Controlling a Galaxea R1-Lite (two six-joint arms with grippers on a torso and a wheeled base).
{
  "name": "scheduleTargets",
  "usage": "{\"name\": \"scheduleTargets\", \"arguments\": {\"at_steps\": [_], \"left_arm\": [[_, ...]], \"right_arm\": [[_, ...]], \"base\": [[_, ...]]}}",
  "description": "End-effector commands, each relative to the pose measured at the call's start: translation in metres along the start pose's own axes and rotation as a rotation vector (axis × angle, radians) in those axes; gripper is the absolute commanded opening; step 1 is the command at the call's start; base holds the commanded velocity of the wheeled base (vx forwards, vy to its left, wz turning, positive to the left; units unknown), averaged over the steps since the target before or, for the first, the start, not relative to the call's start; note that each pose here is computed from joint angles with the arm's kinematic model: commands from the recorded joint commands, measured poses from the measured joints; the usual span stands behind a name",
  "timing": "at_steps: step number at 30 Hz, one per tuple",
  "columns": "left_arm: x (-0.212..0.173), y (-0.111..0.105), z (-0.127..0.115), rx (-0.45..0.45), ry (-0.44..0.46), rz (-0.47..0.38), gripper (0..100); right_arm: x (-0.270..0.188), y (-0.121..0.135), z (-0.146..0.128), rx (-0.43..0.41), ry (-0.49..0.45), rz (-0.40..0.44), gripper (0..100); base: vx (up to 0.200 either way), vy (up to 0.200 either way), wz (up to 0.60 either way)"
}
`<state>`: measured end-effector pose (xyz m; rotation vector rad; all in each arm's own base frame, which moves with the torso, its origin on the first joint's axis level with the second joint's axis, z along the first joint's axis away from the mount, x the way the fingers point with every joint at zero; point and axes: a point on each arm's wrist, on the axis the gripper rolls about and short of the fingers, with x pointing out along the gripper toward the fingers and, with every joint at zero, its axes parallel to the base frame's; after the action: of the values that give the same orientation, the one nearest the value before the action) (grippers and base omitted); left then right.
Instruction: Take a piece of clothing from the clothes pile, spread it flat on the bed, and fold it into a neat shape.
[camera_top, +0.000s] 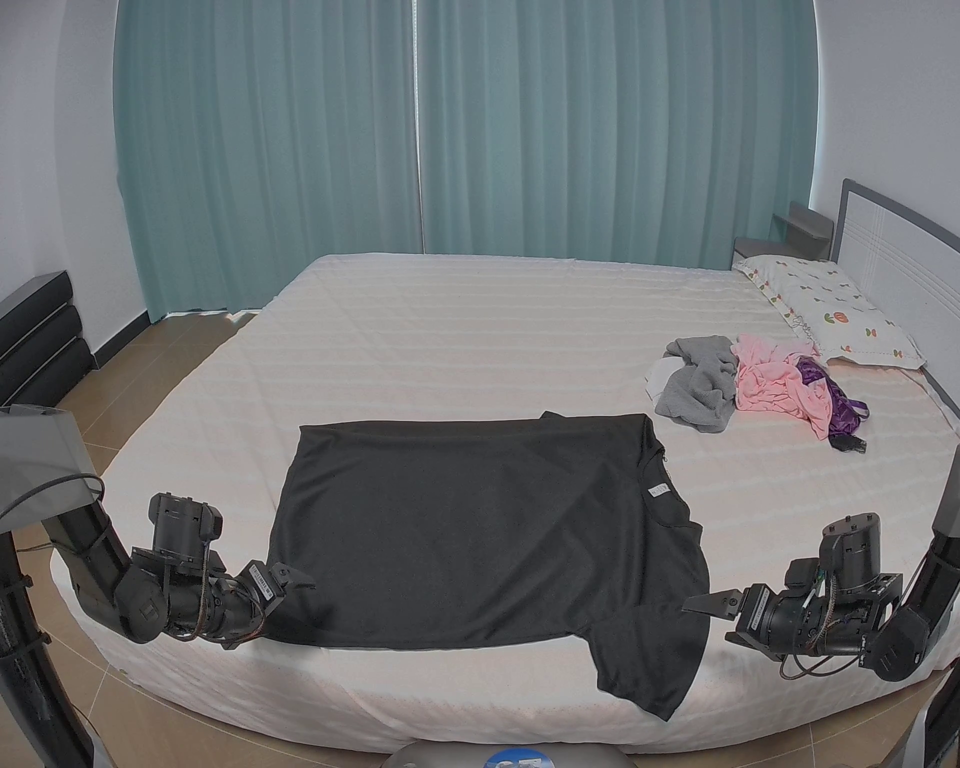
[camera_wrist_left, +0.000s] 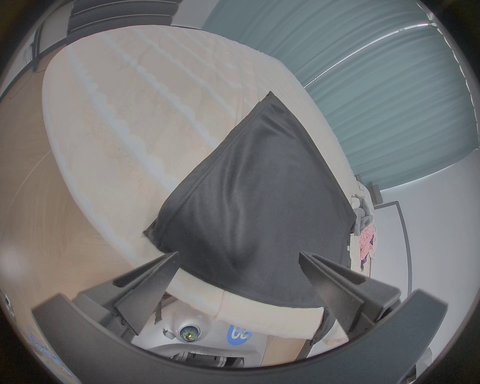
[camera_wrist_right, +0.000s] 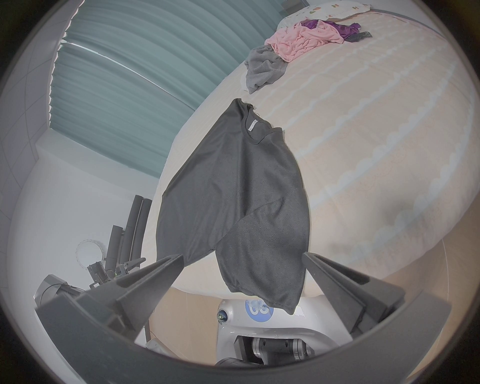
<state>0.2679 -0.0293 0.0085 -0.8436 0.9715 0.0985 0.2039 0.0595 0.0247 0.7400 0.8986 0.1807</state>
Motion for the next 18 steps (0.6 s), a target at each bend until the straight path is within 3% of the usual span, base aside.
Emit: {"name": "scheduleTargets", "arguments": {"at_steps": [1,4,9,18], "left_arm": [[-0.003,0.004,-0.004,-0.004,0.012,0.014,100],[-0.008,0.006,-0.002,0.004,-0.009,0.019,100],[-0.011,0.016,0.003,0.042,-0.076,0.102,100],[0.006,0.028,-0.001,0.051,-0.069,0.193,100]], "right_arm": [[0.0,0.0,0.0,0.001,0.003,-0.002,100],[0.0,0.0,0.0,0.0,0.002,-0.001,100],[0.0,-0.001,0.0,0.0,0.001,-0.003,100],[0.0,-0.001,0.0,0.002,0.002,-0.005,100]], "base": [[0.0,0.0,0.0],[0.0,0.0,0.0],[0.0,0.0,0.0],[0.0,0.0,0.0]]}}
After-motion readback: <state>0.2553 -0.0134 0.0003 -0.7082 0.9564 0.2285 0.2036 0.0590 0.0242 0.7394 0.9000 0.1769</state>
